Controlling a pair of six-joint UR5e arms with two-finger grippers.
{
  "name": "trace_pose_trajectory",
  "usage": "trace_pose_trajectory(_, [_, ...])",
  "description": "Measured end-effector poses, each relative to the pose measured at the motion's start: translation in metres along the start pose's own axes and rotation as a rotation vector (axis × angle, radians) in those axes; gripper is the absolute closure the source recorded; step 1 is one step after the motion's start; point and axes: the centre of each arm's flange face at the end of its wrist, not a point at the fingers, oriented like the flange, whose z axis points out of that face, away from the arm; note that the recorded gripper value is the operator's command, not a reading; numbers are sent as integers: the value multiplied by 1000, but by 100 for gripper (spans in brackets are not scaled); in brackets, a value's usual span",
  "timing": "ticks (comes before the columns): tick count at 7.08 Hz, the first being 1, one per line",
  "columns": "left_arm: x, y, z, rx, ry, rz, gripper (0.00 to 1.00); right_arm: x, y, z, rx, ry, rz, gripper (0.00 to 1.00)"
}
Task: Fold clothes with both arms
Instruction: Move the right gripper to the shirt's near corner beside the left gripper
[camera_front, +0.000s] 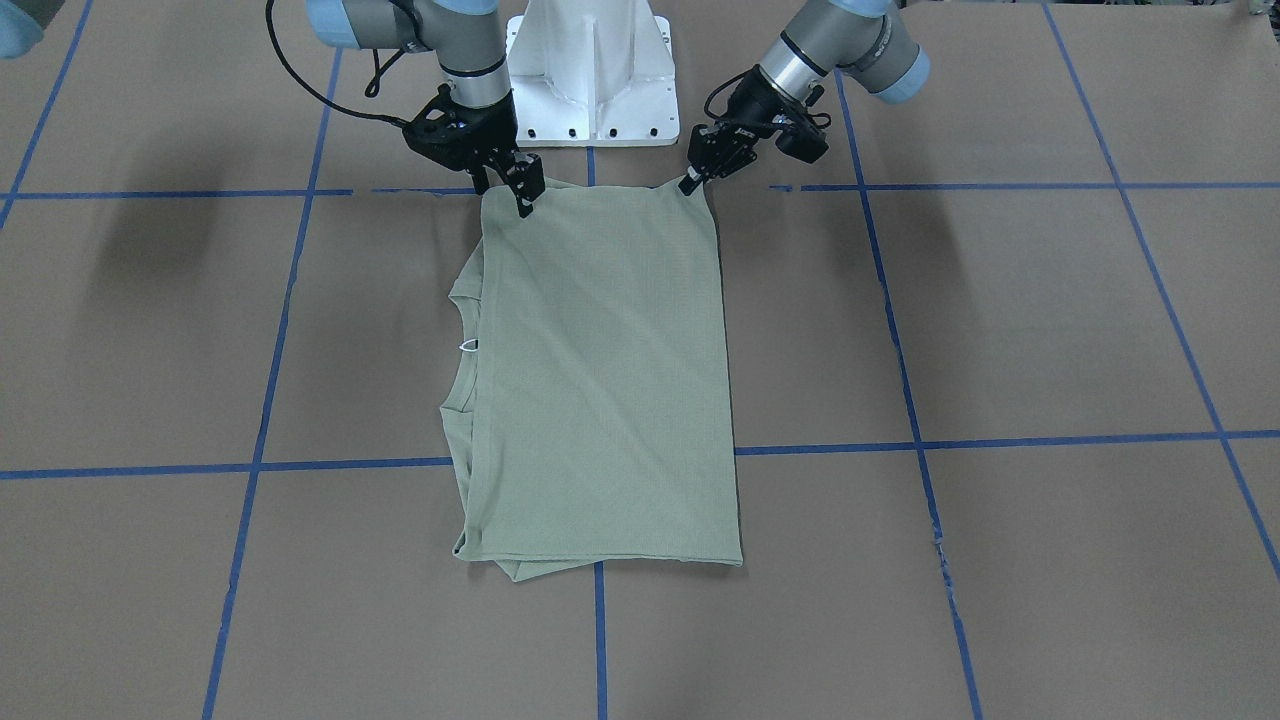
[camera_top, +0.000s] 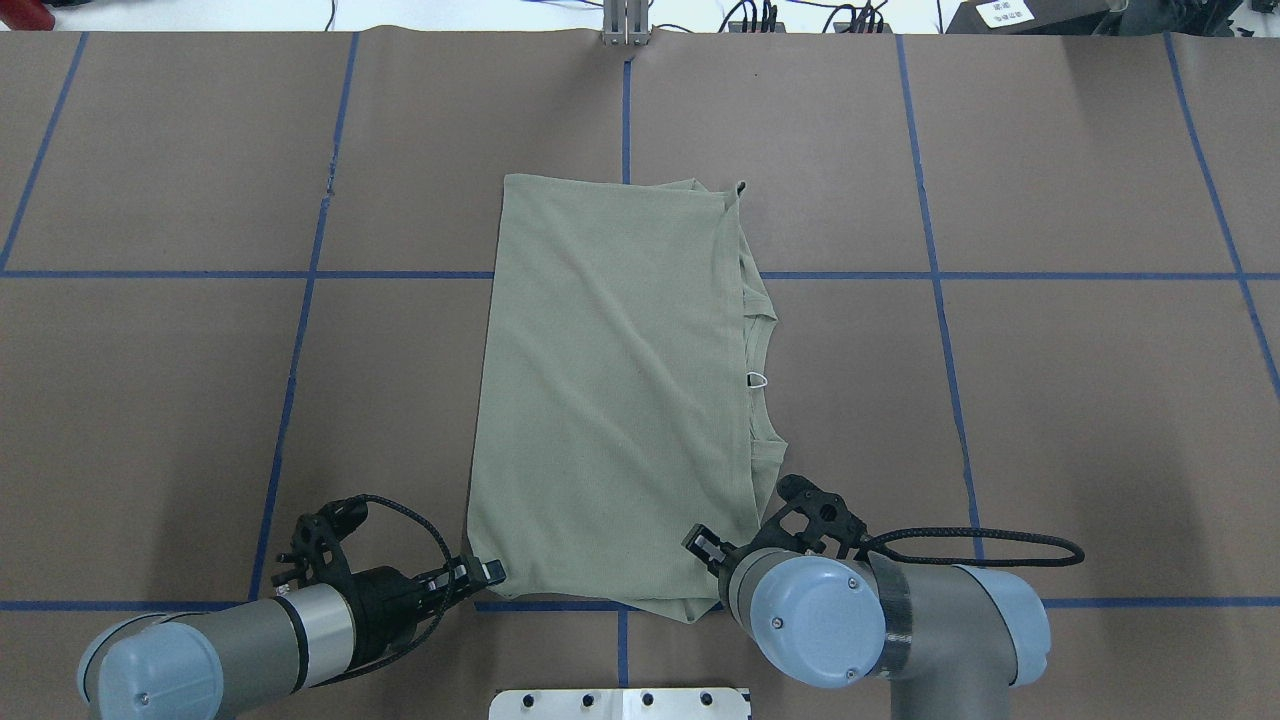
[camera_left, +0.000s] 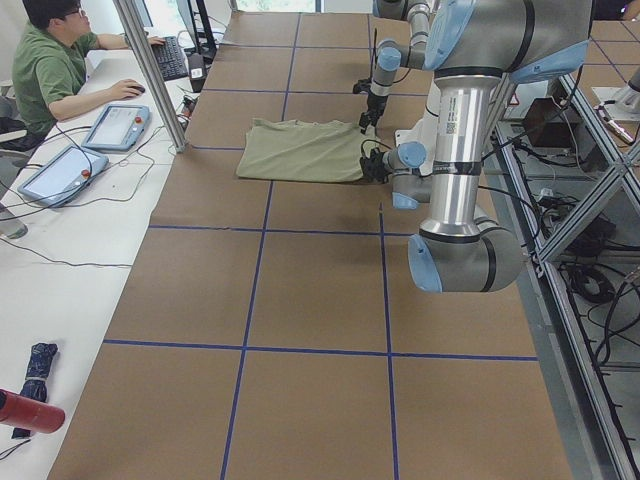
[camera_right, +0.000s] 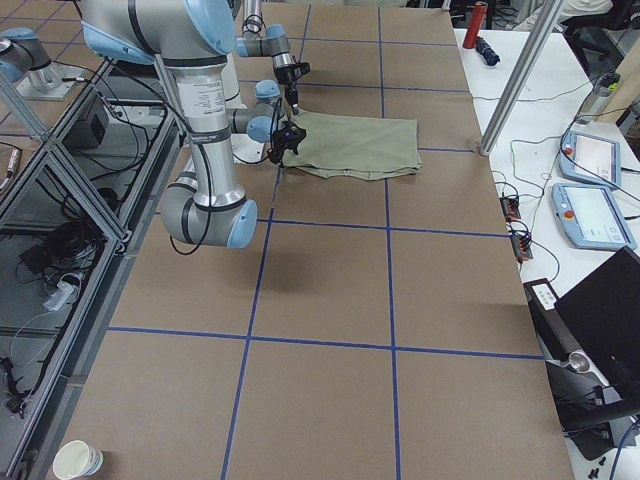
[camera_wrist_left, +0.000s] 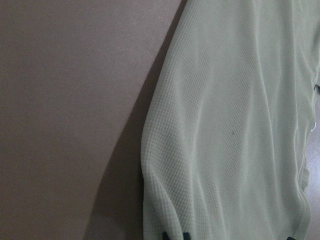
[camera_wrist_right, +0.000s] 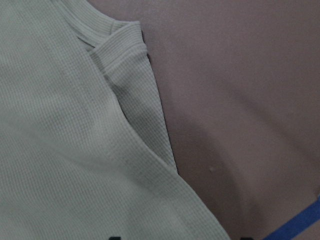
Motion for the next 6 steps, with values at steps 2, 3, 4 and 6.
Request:
trace_pose_trajectory(2, [1,0,-1,-1,2,0,100,-1,0,1,12,-9,6,27])
trace_pose_trajectory(3, [1,0,-1,-1,3,0,100,-1,0,1,14,-11,8,38])
trace_pose_trajectory(4, [1,0,-1,-1,3,0,100,-1,1,1,15,-12,15,57])
trace_pose_trajectory(6, [2,0,-1,-1,4,0,100,-1,2,2,16,-14,53,90])
